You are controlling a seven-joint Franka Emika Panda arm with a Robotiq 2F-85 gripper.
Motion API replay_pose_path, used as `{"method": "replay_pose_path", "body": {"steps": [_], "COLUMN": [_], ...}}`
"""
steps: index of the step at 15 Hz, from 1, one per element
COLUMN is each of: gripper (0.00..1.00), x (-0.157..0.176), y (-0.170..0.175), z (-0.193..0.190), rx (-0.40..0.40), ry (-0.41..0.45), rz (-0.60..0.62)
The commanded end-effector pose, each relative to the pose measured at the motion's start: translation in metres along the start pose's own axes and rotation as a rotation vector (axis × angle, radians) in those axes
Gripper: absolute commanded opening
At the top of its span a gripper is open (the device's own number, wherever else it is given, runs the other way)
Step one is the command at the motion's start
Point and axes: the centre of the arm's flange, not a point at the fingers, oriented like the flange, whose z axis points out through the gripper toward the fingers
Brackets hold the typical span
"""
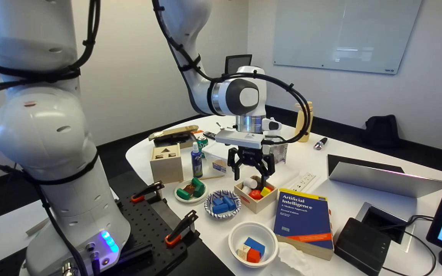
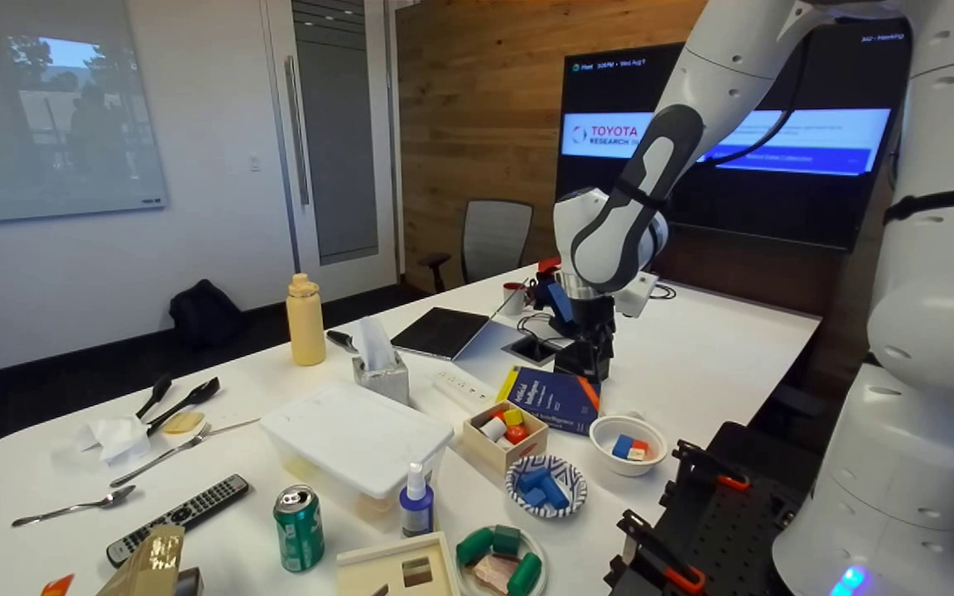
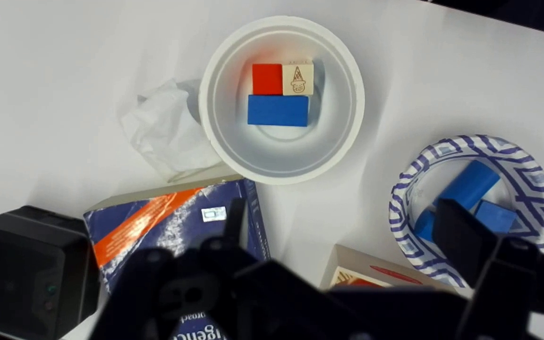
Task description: Put three blocks inside the cube-shaped object
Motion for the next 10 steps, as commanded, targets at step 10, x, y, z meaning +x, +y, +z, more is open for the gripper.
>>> {"method": "replay_pose_path", "body": {"steps": [10], "gripper": [1.00], "x": [-0.003], "y": [0.037], "z": [0.088], "rx": [0.067], "ry": [-0.124], "rz": [0.126]}}
